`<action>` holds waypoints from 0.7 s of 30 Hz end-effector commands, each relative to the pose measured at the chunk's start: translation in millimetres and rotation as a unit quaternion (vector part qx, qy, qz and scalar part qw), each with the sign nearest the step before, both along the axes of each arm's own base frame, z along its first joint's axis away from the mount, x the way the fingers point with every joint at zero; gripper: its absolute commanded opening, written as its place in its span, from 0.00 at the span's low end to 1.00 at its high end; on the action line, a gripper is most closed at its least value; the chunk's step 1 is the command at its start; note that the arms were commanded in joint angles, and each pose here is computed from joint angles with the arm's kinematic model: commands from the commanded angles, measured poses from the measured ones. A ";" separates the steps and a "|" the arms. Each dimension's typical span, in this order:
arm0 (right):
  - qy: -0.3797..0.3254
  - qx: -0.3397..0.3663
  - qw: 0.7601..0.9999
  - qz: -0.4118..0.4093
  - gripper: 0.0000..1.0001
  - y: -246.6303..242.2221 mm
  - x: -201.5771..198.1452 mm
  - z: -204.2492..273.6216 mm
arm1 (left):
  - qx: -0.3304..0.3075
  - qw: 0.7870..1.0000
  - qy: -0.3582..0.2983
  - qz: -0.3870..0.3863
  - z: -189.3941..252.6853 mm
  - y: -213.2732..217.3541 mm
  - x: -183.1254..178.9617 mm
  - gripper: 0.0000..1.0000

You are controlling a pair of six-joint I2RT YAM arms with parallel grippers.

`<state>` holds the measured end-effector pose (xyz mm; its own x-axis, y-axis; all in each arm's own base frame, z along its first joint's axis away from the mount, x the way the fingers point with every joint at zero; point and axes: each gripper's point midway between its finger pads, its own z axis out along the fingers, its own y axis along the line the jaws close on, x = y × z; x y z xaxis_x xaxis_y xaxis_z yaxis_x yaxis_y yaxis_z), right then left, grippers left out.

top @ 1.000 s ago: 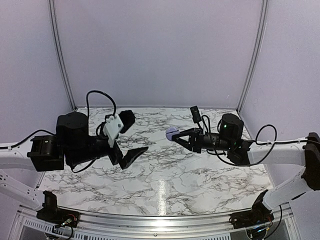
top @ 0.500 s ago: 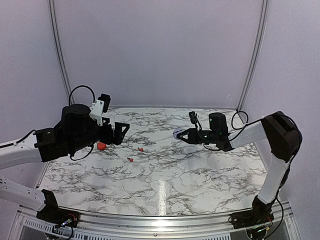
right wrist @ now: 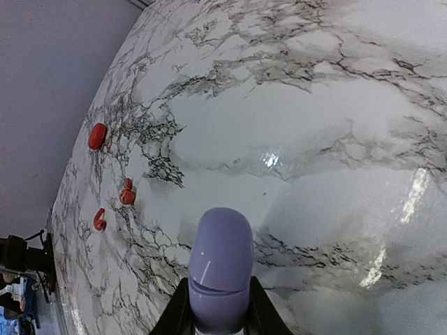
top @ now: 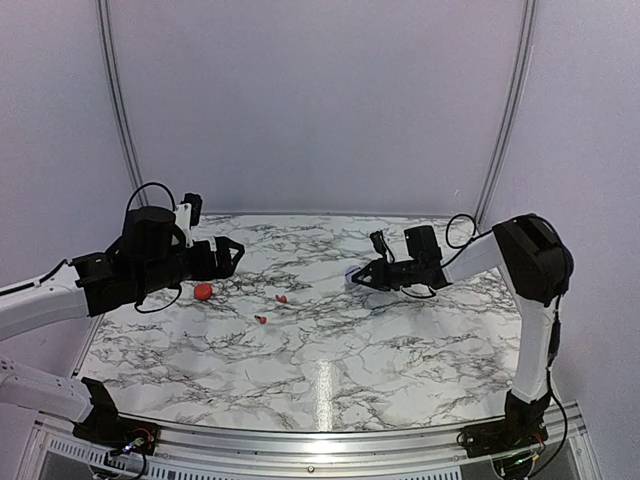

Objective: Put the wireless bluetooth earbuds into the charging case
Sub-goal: Place the charging case with the earbuds at the center of the board, then pick up the charging case from the corner of the board.

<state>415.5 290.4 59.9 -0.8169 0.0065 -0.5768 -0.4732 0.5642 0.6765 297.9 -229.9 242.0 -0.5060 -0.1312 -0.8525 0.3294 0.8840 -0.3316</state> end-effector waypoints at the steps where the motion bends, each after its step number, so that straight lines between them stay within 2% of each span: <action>1: 0.006 -0.022 1.000 0.002 0.06 -0.6 11.4 -9.1 | -0.005 0.999 0.031 0.018 -18.2 9.4 3.8 0.99; 5: 0.005 -0.041 0.999 -0.012 0.13 -4.8 19.0 -15.4 | -0.013 0.998 0.052 0.033 -29.1 20.3 9.1 0.99; 14: -0.003 -0.068 0.997 -0.036 0.42 -16.5 28.9 -15.5 | -0.024 0.992 0.090 0.087 -50.3 50.5 24.4 0.99; 21: -0.020 -0.083 0.995 -0.059 0.52 -34.0 36.3 -2.8 | -0.005 0.982 0.111 0.152 -69.6 82.6 30.1 0.99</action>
<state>436.8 273.0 36.9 -0.8240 -0.0178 -0.5663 -0.4240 0.6824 0.5955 328.1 -171.8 196.9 -0.5930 -0.2862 -0.7526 0.0813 0.9086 -0.4096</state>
